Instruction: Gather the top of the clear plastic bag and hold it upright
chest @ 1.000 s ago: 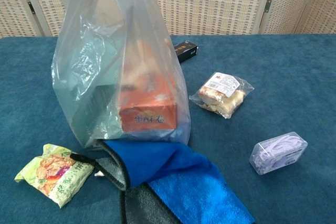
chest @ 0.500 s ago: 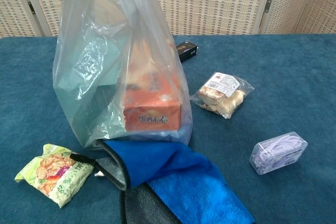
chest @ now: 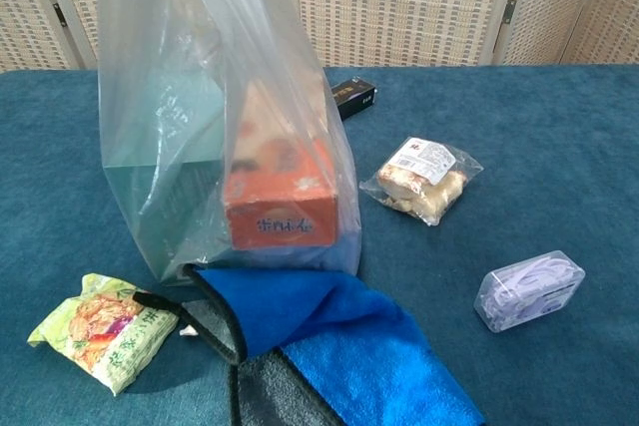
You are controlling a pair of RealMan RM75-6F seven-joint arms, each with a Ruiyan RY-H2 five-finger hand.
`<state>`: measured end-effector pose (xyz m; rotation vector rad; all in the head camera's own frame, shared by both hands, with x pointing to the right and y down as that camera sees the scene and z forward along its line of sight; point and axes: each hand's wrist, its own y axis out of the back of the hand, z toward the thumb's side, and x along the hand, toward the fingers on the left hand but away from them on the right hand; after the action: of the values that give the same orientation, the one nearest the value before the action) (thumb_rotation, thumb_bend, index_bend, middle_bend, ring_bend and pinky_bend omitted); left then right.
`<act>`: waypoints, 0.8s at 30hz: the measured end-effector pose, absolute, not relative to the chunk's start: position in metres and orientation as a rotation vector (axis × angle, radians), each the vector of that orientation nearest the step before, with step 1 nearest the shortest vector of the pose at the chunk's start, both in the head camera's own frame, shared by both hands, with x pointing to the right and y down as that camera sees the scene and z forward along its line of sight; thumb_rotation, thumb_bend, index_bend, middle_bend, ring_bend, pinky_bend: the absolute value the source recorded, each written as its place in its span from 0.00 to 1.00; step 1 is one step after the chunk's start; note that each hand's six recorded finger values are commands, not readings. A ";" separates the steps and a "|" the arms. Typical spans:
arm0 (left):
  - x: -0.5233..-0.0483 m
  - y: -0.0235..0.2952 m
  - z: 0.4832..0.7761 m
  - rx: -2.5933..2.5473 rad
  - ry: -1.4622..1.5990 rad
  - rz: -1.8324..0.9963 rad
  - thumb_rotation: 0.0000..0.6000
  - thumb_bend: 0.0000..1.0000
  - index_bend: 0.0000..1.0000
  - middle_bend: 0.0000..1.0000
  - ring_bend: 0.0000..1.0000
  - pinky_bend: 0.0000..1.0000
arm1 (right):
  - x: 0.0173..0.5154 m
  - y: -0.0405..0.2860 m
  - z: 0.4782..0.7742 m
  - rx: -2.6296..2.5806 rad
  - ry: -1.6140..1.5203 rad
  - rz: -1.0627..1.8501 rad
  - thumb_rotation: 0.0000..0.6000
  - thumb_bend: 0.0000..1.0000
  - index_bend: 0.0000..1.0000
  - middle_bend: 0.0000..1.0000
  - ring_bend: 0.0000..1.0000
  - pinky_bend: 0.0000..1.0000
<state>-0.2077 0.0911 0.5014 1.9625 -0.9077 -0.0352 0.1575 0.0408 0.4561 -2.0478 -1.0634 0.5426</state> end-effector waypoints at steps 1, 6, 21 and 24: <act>-0.208 0.091 0.501 1.946 -0.907 -0.041 0.12 0.00 0.13 0.12 0.13 0.20 | 0.164 0.042 0.457 -2.042 -1.067 0.554 1.00 0.00 0.00 0.00 0.00 0.00; -0.209 0.089 0.496 1.882 -0.894 -0.065 0.49 0.01 0.13 0.13 0.15 0.30 | 0.200 0.047 0.466 -2.022 -1.085 0.643 1.00 0.00 0.00 0.00 0.00 0.00; -0.206 0.086 0.481 1.797 -0.863 -0.084 1.00 0.09 0.24 0.33 0.38 0.58 | 0.256 0.049 0.489 -1.982 -1.166 0.793 1.00 0.00 0.00 0.00 0.00 0.00; -0.207 0.085 0.480 1.796 -0.876 -0.073 1.00 0.14 0.27 0.37 0.42 0.65 | 0.261 0.050 0.493 -1.985 -1.179 0.809 1.00 0.00 0.00 0.00 0.00 0.00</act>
<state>-0.2065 0.0849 0.4803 1.7957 -0.8763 -0.0728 0.2614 0.0500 0.4934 -1.9852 -1.1786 0.8091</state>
